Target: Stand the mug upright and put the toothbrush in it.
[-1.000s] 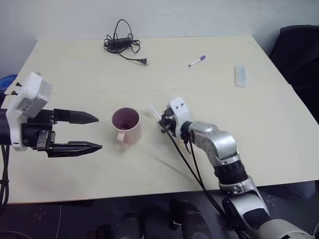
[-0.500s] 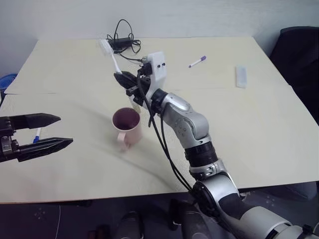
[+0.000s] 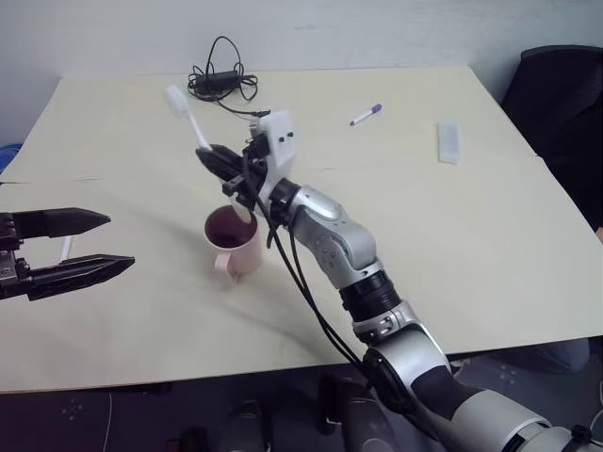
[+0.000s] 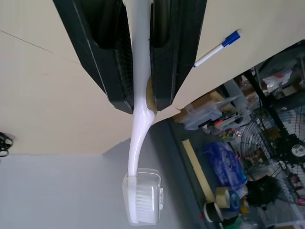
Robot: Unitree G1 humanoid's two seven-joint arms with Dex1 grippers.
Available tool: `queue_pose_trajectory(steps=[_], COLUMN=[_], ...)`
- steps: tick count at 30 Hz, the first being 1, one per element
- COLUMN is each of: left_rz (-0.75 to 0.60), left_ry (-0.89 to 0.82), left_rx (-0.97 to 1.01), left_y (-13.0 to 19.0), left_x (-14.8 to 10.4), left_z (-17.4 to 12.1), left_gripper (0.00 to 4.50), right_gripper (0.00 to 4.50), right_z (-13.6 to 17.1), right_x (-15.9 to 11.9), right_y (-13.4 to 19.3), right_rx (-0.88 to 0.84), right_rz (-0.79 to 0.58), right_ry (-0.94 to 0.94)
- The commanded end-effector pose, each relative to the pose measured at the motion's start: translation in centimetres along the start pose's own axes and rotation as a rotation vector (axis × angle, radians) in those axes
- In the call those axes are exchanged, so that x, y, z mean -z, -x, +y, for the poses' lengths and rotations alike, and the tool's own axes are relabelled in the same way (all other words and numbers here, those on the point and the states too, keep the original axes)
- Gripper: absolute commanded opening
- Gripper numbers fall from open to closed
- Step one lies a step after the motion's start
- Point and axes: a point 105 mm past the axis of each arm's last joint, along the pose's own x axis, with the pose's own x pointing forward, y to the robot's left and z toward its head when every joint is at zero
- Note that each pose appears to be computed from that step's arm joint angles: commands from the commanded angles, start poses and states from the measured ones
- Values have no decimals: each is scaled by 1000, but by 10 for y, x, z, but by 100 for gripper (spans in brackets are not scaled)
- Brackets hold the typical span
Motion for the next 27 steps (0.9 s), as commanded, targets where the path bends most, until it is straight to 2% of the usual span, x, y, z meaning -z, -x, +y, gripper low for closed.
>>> queue_pose_trajectory(steps=[1,8,13,18,21,23,27], left_rz=[-11,-25,-36,-66,-62,-60,-42], left_ry=[-34,-42,-41,-67,-85,-89,-119], left_rx=[5,23,33,25,40,40,38], left_y=[-1,-6,-9,-13,-15,-15,-12], left_x=[-6,-9,-6,-6,-4,-3,-2], left_z=[2,5,6,9,11,13,17], left_gripper=[426,426,426,426,426,426,426], right_gripper=[13,241,401,401,401,401,401], right_z=[48,41,19,8,-9,-25,-47], right_x=[6,11,-5,-34,-63,-79,-94], right_y=[-14,-5,31,93,151,183,237], right_rx=[-128,-105,-97,-236,-334,-334,-329], right_rz=[-71,-54,-37,108,278,396,614], right_ry=[-91,-30,72,213,285,311,316])
